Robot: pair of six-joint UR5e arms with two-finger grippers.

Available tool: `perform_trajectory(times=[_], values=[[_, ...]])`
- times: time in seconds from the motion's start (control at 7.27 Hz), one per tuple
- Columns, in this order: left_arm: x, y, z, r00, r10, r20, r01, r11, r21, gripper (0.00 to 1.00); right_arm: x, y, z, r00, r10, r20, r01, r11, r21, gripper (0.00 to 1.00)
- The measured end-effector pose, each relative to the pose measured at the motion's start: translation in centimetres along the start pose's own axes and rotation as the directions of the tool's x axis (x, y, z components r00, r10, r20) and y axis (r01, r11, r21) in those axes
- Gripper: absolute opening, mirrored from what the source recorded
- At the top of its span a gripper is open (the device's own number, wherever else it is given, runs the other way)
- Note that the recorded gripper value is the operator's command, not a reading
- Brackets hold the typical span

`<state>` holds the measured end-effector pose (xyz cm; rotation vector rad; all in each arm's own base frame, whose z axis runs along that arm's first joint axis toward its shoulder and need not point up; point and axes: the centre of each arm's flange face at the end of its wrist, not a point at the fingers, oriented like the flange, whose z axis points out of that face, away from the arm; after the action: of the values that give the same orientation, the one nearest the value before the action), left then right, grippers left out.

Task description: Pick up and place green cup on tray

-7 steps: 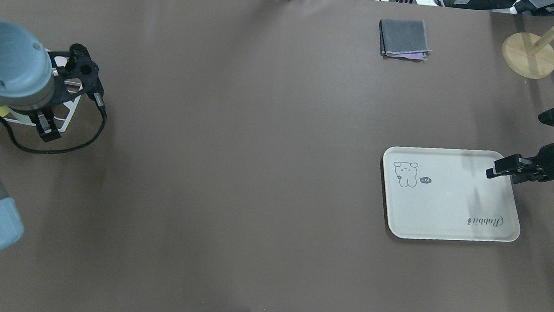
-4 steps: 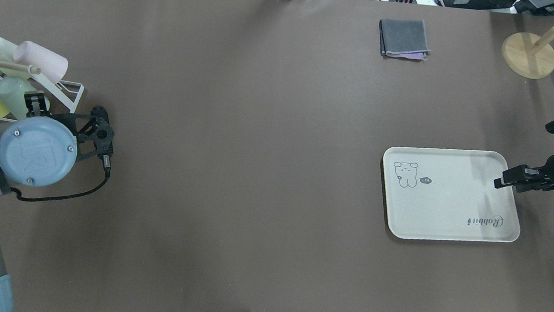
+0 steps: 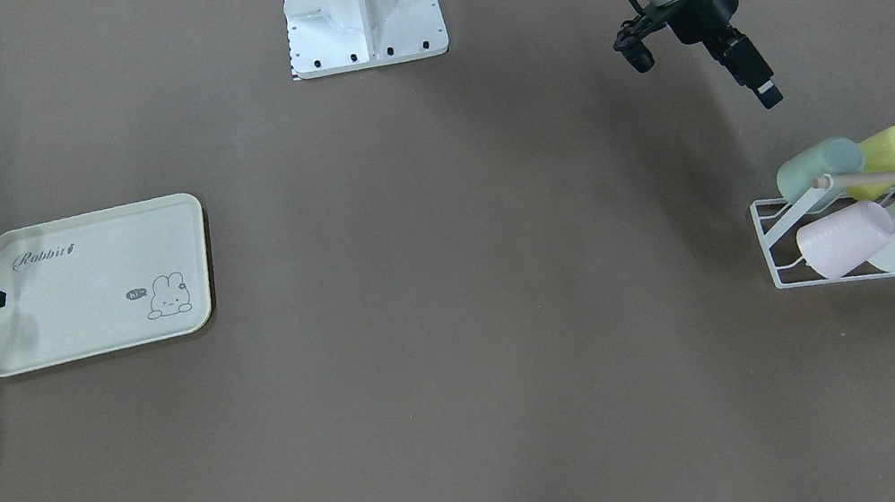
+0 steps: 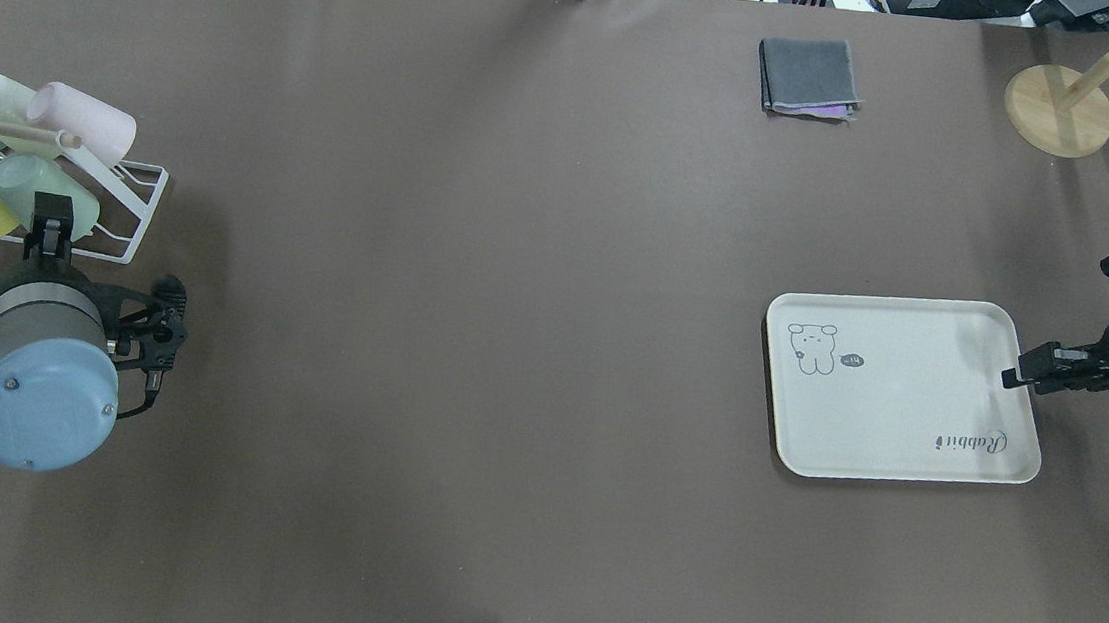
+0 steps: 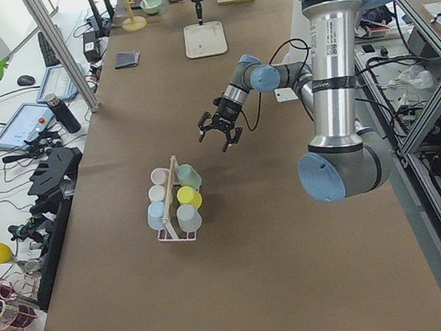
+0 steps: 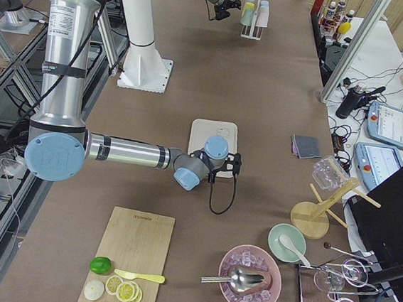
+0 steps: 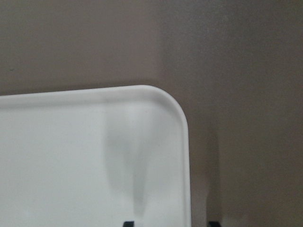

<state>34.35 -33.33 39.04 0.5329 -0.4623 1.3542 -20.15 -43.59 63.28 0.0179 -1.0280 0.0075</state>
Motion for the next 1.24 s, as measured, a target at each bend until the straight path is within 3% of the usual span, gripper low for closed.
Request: perform_trajectory(times=[0.28,0.55,0.83,1.24], values=[[3.4,-0.7,-0.5,0.969,0.194,0.155,-0.189,0.981,-0.043,0.97,0.3,0.2,0.3,1.0,0.004,-0.005,-0.004,1.0,-0.007,0.38],[5.1,-0.7,0.4,0.887,0.39,0.246,-0.365,0.92,-0.143,0.97,0.2,0.2,0.6,1.0,0.003,-0.007,-0.003,1.0,-0.013,0.26],[7.0,-0.3,2.1,0.828,0.495,0.263,-0.448,0.867,-0.22,0.97,0.1,0.2,0.7,1.0,0.003,-0.007,-0.003,1.0,-0.015,0.22],[9.6,-1.0,3.9,0.797,0.552,0.246,-0.497,0.83,-0.252,0.97,0.0,0.1,0.7,1.0,0.004,-0.006,-0.004,1.0,-0.017,0.22]])
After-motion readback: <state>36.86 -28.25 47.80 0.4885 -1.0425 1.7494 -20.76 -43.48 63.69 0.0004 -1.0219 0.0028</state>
